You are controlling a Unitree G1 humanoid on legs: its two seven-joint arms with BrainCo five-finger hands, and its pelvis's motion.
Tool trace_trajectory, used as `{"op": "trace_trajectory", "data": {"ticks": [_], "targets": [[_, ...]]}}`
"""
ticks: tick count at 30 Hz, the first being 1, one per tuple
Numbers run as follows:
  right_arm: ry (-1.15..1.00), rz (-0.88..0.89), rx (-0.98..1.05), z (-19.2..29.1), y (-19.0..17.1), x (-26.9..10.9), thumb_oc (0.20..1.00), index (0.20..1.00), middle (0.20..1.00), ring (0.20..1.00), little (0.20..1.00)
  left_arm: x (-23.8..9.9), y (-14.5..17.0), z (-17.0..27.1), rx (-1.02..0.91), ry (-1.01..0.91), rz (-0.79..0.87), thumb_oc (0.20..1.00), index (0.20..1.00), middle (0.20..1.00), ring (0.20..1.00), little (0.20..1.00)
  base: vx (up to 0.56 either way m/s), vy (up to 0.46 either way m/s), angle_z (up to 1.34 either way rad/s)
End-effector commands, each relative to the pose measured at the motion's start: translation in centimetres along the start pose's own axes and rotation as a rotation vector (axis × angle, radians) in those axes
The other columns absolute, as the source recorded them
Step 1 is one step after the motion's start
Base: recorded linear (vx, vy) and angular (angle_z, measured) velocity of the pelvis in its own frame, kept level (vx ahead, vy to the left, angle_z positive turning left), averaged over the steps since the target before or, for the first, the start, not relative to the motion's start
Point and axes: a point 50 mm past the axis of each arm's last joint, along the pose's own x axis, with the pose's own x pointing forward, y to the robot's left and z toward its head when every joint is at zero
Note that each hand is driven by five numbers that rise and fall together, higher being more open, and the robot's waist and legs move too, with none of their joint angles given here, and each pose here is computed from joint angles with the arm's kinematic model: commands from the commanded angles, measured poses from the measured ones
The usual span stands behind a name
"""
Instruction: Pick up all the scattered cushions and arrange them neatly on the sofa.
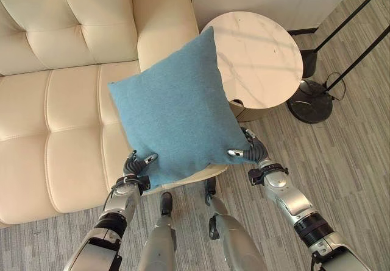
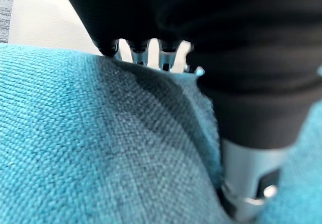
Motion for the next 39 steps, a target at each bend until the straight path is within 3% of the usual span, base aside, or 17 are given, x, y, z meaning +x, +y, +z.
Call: {"op": "trace_trajectory", "data": {"ticks": [1,5,7,13,19,31,38,39], "targets": [[-0.147,0.001,-0.035,2.9,-0.2,0.1,1.0,1.0,1.0,1.0,1.0,-0.1,-3.0,4.1,-0.005,-0.187,-0.088,1.0,1.0,1.0,1.0,1.0,0.01,0.011,0.07],[-0.158,-0.045,-0.072,3.1,-1.8,-0.2,1.0,1.0,1.0,1.0,1.0,-0.5,-1.0,4.9,-0.026,-0.243,-0.045,1.0,1.0,1.0,1.0,1.0,0.0,0.002,0.01],[-0.149,-0.1,-0.115,2.8,-3.9,-0.6,1.0,1.0,1.0,1.0,1.0,-0.7,1.6,5.6,-0.004,-0.282,0.029,1.0,1.0,1.0,1.0,1.0,-0.02,0.014,0.12],[-0.132,-0.113,-0.124,2.3,-4.7,-1.0,1.0,1.0,1.0,1.0,1.0,-0.4,4.6,5.0,0.015,-0.249,0.128,1.0,1.0,1.0,1.0,1.0,0.0,0.003,0.01],[-0.117,-0.097,-0.123,2.0,-4.3,-0.9,1.0,1.0,1.0,1.0,1.0,0.2,5.4,4.9,-0.028,-0.209,0.175,1.0,1.0,1.0,1.0,1.0,0.0,0.0,0.0],[-0.177,0.028,-0.021,5.2,1.5,2.1,1.0,1.0,1.0,1.0,1.0,1.4,0.6,3.4,-0.208,-0.074,0.072,1.0,1.0,1.0,1.0,1.0,0.0,0.0,0.02],[-0.318,0.16,-0.008,10.8,5.8,3.4,1.0,1.0,1.0,1.0,1.0,2.0,-8.3,7.7,-0.369,-0.055,-0.232,1.0,1.0,1.0,1.0,1.0,-0.02,-0.02,0.07],[-0.318,0.16,-0.008,10.8,5.8,3.4,1.0,1.0,1.0,1.0,1.0,2.0,-8.3,7.7,-0.369,-0.055,-0.232,1.0,1.0,1.0,1.0,1.0,0.0,0.0,0.0]]}}
